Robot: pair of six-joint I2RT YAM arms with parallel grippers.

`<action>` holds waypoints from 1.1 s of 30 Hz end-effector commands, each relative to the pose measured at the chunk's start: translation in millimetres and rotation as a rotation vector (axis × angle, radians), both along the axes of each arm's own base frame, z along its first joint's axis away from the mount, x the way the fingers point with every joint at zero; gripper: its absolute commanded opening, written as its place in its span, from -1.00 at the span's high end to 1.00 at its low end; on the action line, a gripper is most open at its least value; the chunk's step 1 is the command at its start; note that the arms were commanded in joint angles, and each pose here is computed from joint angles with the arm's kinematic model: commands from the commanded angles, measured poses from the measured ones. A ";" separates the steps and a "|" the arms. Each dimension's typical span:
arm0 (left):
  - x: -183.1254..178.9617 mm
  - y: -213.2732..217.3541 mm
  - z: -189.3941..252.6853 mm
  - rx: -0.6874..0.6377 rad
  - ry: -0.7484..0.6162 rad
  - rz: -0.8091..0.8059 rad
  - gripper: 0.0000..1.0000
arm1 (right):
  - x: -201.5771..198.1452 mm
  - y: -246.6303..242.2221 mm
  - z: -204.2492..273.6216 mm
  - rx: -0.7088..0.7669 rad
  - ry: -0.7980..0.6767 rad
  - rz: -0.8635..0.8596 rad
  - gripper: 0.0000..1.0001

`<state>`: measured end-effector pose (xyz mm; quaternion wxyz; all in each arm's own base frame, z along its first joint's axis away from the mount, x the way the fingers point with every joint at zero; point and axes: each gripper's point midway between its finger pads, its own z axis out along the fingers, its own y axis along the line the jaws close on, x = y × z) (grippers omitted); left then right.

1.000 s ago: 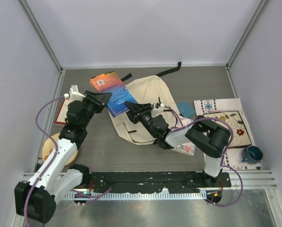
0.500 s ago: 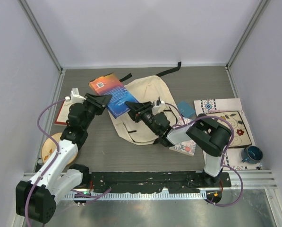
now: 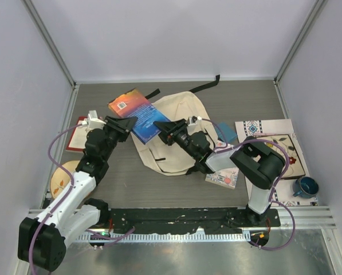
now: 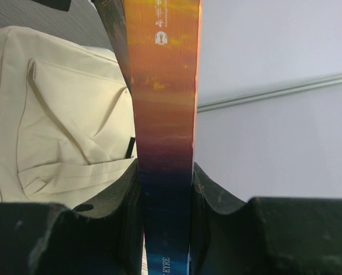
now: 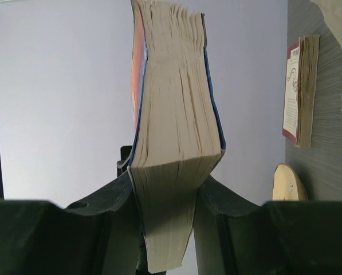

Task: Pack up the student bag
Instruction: Pick up the book from the center of the board.

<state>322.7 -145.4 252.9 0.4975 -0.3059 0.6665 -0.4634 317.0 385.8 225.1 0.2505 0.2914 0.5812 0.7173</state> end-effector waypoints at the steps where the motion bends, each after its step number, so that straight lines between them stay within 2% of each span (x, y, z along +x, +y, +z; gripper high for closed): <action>1: -22.4 -33.5 31.5 -0.007 -0.127 -0.172 0.99 | -24.2 -26.7 131.0 0.312 -0.342 -0.007 0.14; 5: -21.7 -35.7 29.6 -0.007 -0.124 -0.173 1.00 | -24.3 -25.2 131.3 0.312 -0.344 -0.001 0.02; 7: -22.3 -36.4 29.1 -0.009 -0.124 -0.173 1.00 | -24.9 -25.2 131.4 0.313 -0.343 -0.001 0.02; 8: -22.2 -36.2 27.6 -0.008 -0.121 -0.170 1.00 | -23.9 -26.0 130.9 0.312 -0.341 -0.005 0.11; 10: -21.9 -36.0 27.6 -0.008 -0.121 -0.167 1.00 | -23.4 -27.4 129.0 0.312 -0.337 -0.012 0.41; 11: -21.9 -35.8 25.7 -0.006 -0.116 -0.166 1.00 | -23.8 -29.0 128.9 0.315 -0.338 -0.016 0.69; 12: -21.9 -35.7 24.5 -0.004 -0.114 -0.166 1.00 | -22.5 -31.2 124.5 0.310 -0.326 -0.029 0.85; 13: -21.8 -35.7 24.4 0.000 -0.112 -0.166 1.00 | -22.1 -32.4 121.4 0.305 -0.318 -0.035 0.94; 16: -22.2 -34.8 15.1 0.048 -0.073 -0.169 0.95 | -22.3 -45.3 117.9 0.268 -0.332 -0.072 0.98; 17: -22.7 -34.2 11.8 0.084 -0.070 -0.173 0.53 | -19.5 -48.5 112.2 0.235 -0.323 -0.089 0.98; 18: -22.3 -33.4 15.1 0.103 -0.071 -0.171 0.21 | -19.1 -64.4 115.0 0.214 -0.331 -0.123 0.98; 19: -24.2 -32.4 2.1 0.142 -0.022 -0.178 0.02 | -16.0 -72.9 111.9 0.165 -0.348 -0.163 0.98; 20: -24.7 -30.5 -0.9 0.201 -0.025 -0.184 -0.28 | -7.6 -79.2 98.6 0.092 -0.312 -0.189 0.98; 21: -26.0 -29.9 -5.3 0.231 -0.011 -0.192 -0.43 | -14.2 -95.2 110.4 0.072 -0.335 -0.213 0.98; 22: -27.6 -28.1 -13.6 0.277 0.027 -0.201 -0.62 | -4.2 -110.7 106.7 -0.006 -0.351 -0.265 0.98; 23: -28.4 -27.6 -17.6 0.308 0.037 -0.210 -0.69 | 2.5 -115.7 86.7 -0.121 -0.294 -0.279 0.98; 24: -29.5 -27.5 -22.9 0.363 0.033 -0.227 -0.73 | 0.7 -138.1 103.2 -0.145 -0.320 -0.336 0.98; 25: -31.7 -27.5 -32.1 0.398 0.068 -0.243 -0.81 | 3.1 -152.8 103.5 -0.229 -0.344 -0.407 0.98; 26: -32.3 -28.9 -35.4 0.419 0.074 -0.255 -0.85 | 6.1 -161.3 83.8 -0.337 -0.290 -0.426 0.98; 27: -35.4 -33.2 -38.8 0.461 0.068 -0.284 -0.99 | -3.8 -179.5 107.5 -0.342 -0.331 -0.479 0.98; 28: -34.0 -36.6 -41.9 0.484 0.072 -0.297 -0.99 | -2.5 -193.2 106.5 -0.426 -0.348 -0.530 0.98; 29: -35.1 -41.5 -43.1 0.505 0.069 -0.318 -0.99 | 0.3 -206.4 98.3 -0.510 -0.298 -0.570 0.98; 33: -48.2 -85.6 -49.5 0.666 0.017 -0.468 -0.99 | -14.1 -250.1 112.1 -0.723 -0.280 -0.688 0.98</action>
